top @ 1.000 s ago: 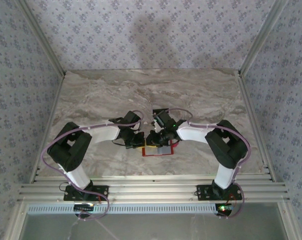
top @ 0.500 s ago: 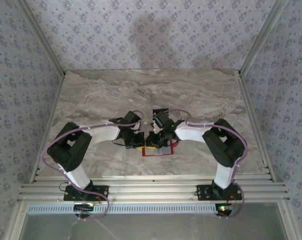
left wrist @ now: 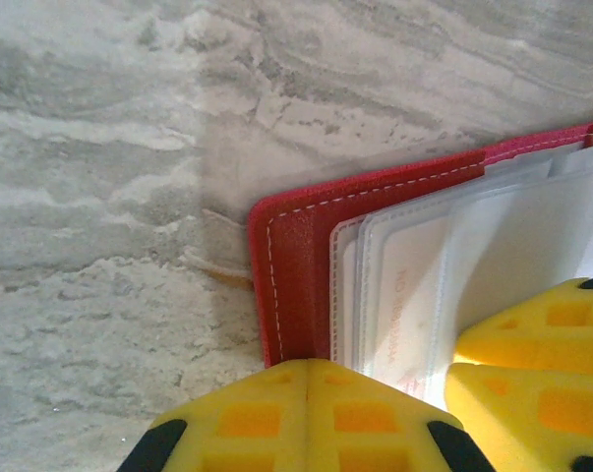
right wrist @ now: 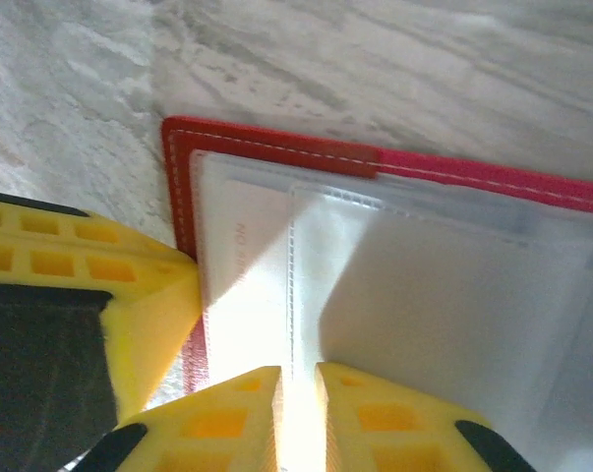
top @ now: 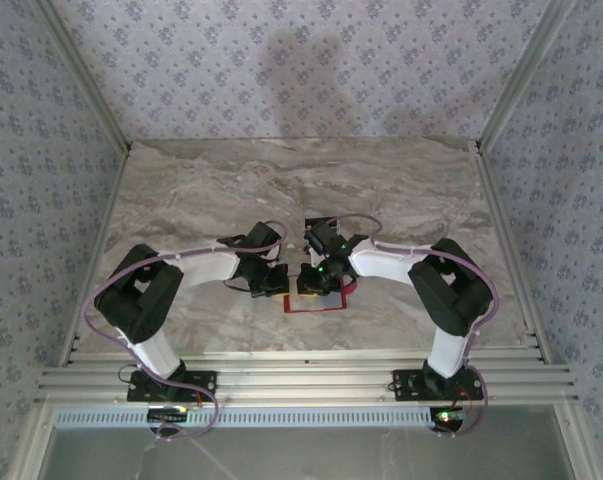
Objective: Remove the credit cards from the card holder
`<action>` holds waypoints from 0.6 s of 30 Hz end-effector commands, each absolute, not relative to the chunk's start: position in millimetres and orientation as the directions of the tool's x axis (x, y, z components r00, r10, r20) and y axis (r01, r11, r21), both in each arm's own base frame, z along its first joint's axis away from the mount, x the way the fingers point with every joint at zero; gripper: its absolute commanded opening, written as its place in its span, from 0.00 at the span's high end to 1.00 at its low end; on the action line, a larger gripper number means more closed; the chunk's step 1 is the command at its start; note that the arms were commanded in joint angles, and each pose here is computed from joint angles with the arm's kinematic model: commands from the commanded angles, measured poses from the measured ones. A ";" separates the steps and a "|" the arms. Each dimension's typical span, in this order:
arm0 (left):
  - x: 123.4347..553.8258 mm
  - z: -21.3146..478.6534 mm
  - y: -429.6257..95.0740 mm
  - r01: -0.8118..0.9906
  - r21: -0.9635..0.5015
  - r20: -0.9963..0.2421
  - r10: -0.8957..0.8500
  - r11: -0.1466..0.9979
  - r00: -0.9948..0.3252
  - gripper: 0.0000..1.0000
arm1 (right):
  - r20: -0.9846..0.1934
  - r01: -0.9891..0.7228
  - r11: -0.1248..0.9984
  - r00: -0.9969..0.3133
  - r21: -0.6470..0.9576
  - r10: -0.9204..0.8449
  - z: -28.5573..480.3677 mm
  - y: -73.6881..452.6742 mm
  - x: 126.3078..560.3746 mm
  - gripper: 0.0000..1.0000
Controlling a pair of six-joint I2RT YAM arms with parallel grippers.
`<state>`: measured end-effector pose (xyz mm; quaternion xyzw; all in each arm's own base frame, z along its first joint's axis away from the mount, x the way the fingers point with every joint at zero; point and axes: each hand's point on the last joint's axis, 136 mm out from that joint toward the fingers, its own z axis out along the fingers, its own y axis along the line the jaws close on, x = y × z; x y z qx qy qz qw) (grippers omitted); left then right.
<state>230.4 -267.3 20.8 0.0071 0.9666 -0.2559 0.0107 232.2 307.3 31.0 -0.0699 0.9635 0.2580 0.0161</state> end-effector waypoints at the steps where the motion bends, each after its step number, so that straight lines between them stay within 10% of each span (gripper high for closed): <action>1: 223.4 16.4 -262.5 0.026 -0.460 -0.005 0.027 0.887 -1.000 0.98 | -0.062 -0.164 0.915 -0.986 0.367 -0.152 29.4 282.0 227.0 0.78; 18: 224.6 18.1 -263.4 0.031 -0.463 -0.011 0.029 0.886 -1.000 0.98 | -0.121 -0.207 0.950 -0.976 0.232 -0.183 53.8 253.8 231.4 0.63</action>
